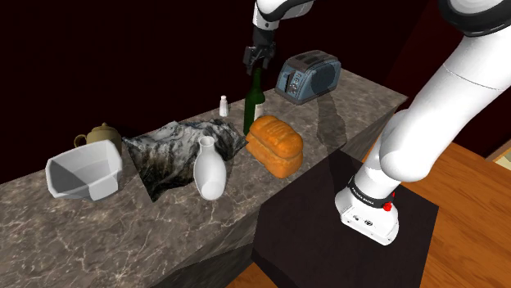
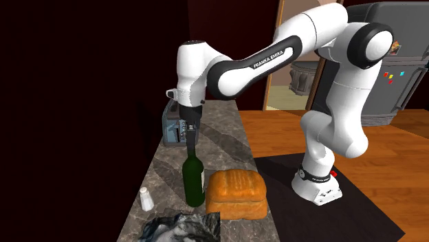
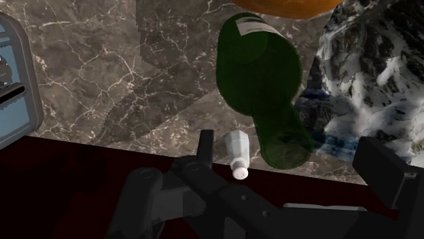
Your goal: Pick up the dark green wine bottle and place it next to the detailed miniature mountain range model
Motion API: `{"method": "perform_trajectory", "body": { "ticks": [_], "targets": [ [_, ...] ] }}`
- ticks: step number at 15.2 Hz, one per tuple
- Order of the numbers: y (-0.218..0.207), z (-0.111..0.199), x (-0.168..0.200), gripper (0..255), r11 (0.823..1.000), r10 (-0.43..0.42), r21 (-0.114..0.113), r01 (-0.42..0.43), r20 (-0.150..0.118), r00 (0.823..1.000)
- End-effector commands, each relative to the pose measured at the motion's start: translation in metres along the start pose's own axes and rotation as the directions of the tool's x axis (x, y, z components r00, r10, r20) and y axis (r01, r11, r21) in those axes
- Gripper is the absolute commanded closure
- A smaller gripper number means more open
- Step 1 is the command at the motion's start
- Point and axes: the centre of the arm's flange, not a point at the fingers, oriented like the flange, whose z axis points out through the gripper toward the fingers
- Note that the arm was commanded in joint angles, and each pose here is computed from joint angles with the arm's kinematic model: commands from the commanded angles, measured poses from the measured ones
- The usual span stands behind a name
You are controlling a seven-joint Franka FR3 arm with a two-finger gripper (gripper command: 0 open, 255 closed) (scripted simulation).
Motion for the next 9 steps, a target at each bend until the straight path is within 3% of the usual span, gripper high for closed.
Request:
{"method": "perform_trajectory", "body": {
  "ticks": [1,9],
  "targets": [
    [-0.001,-0.026,-0.001,0,1.0,0.0,0.0,0.0,0.001,1.0],
    [-0.001,-0.036,-0.001,0,1.0,0.0,0.0,0.0,0.001,1.0]
  ]
}}
